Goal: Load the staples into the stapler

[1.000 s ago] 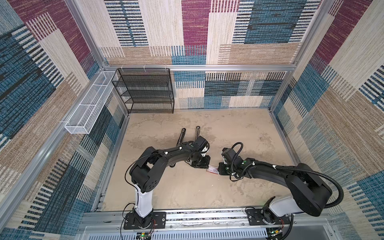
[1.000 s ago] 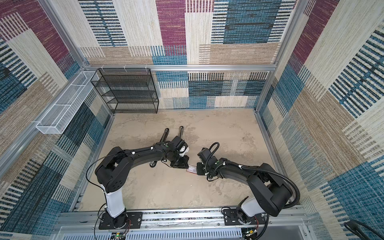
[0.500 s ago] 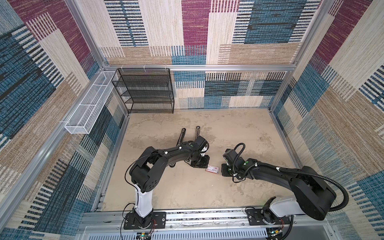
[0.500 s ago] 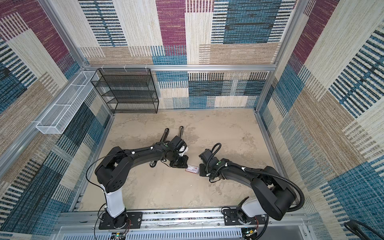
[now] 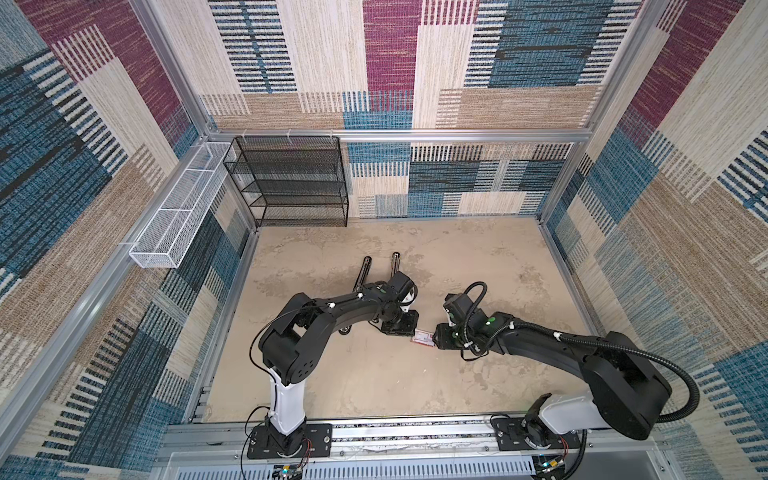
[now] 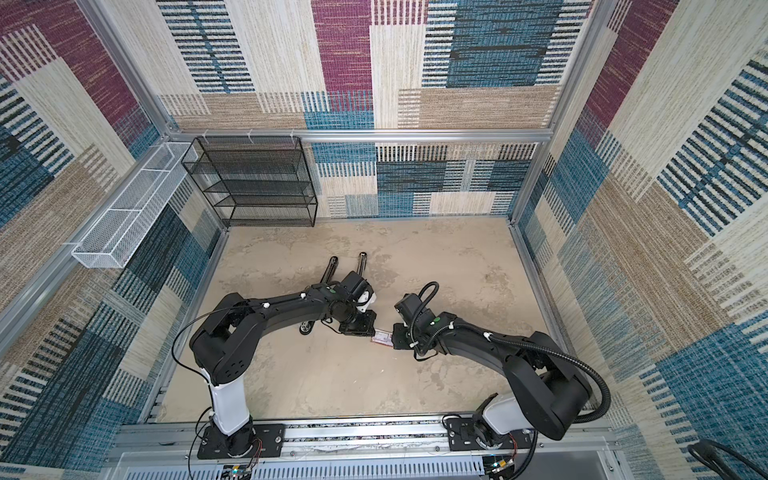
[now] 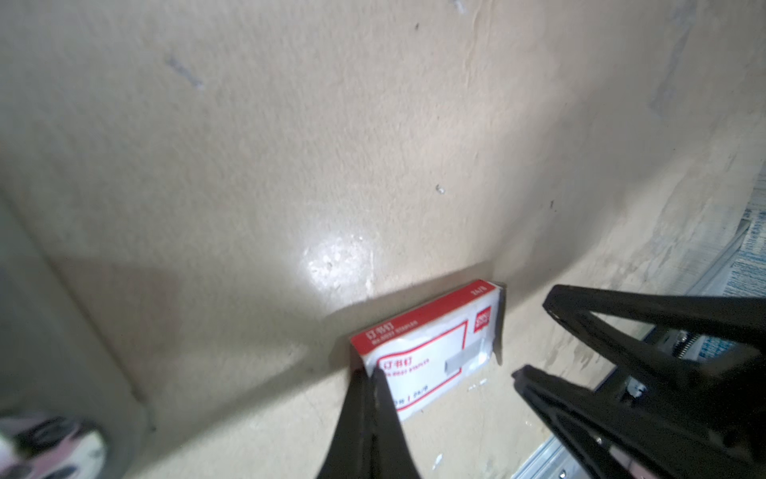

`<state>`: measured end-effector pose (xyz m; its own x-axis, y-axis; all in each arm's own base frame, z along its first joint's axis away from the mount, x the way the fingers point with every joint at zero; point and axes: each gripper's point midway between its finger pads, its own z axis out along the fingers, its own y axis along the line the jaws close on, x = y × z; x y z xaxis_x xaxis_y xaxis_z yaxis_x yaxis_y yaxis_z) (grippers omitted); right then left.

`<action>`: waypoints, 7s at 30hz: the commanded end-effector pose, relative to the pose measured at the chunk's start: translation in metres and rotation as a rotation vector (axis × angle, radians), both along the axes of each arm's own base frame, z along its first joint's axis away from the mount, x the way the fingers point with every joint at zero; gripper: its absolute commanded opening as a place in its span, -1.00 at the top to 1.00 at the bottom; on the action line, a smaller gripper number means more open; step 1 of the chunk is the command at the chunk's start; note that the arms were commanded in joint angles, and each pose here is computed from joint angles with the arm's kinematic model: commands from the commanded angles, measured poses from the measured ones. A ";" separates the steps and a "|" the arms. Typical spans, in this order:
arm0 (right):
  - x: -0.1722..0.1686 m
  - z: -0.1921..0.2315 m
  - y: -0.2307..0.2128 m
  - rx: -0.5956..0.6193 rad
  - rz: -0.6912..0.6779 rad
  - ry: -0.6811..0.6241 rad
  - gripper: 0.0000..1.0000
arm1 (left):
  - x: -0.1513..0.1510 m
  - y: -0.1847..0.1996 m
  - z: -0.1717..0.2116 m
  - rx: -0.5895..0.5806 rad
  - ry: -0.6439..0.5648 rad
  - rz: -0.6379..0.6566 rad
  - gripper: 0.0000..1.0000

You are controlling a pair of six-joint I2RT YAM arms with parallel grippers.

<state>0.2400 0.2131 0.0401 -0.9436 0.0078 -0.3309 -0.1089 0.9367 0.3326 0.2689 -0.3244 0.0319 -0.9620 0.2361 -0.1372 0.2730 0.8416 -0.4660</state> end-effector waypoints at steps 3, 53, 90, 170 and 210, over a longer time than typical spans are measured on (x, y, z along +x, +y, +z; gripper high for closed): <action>0.006 -0.004 0.007 -0.002 0.008 0.000 0.03 | -0.002 0.000 0.001 0.000 0.013 0.001 1.00; -0.004 -0.029 -0.028 -0.163 -0.050 0.035 1.00 | -0.005 0.001 0.001 -0.046 0.049 0.013 1.00; 0.004 -0.016 -0.054 -0.152 -0.113 -0.007 1.00 | -0.006 0.005 -0.004 -0.041 0.068 0.013 1.00; 0.011 -0.013 -0.039 -0.149 -0.059 0.037 0.63 | -0.012 0.017 0.040 -0.084 -0.005 0.061 0.33; 0.005 -0.015 -0.039 -0.166 -0.060 0.062 0.76 | -0.013 0.015 0.037 -0.087 0.009 0.059 0.35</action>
<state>0.2417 0.1746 0.0253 -0.9650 0.0108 -0.2619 -0.0405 0.9810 0.1898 0.2560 -0.3065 0.0666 -0.9738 0.1702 -0.1507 0.2247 0.8207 -0.5253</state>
